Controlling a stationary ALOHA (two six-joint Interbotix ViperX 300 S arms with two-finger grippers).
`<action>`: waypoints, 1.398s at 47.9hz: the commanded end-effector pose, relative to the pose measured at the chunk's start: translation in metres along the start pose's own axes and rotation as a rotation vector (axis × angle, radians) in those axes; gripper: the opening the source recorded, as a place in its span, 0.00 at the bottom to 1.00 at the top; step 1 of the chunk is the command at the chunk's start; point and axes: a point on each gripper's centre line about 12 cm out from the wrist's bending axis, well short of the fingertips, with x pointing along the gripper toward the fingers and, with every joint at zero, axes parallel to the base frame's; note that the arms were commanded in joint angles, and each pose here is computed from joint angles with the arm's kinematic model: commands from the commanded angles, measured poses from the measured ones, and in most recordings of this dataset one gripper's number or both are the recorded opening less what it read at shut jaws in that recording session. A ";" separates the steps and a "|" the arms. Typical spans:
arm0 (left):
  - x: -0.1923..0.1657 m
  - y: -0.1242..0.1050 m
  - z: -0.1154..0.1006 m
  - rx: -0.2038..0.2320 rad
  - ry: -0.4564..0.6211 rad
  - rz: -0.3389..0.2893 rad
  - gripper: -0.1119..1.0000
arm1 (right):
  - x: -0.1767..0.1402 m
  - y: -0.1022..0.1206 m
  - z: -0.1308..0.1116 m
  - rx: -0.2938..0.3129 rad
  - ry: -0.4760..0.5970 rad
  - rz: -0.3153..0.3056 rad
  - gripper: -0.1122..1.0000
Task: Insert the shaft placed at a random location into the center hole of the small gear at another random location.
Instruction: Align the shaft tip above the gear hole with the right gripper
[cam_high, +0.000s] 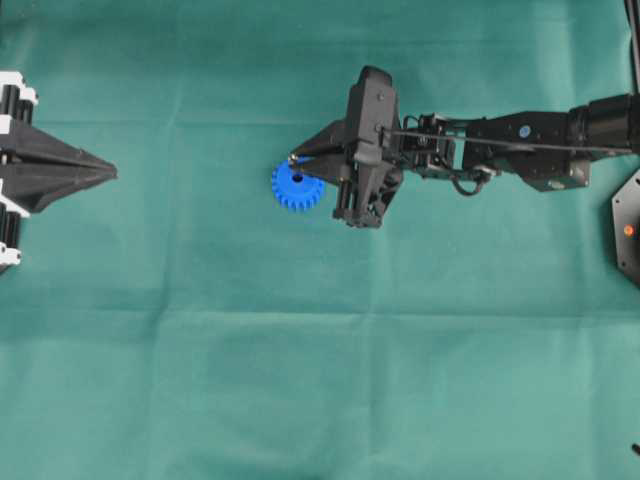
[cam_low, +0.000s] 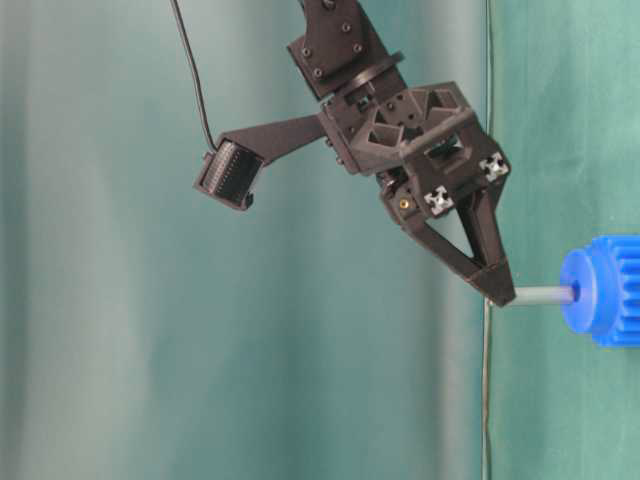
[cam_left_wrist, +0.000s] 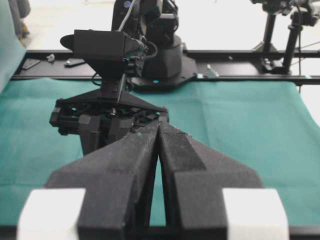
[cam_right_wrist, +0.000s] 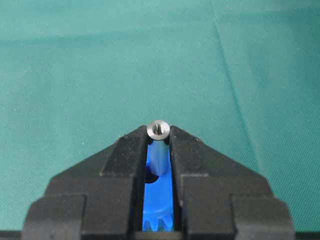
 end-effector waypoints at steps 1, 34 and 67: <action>0.003 0.000 0.007 0.001 -0.014 -0.002 0.10 | 0.000 0.001 0.011 -0.016 -0.031 0.001 0.22; 0.003 0.000 0.006 0.001 -0.006 -0.001 0.10 | -0.021 0.001 0.032 -0.022 -0.089 0.002 0.22; 0.003 0.000 0.006 0.001 -0.005 -0.002 0.10 | -0.011 0.004 0.017 -0.024 -0.051 0.010 0.22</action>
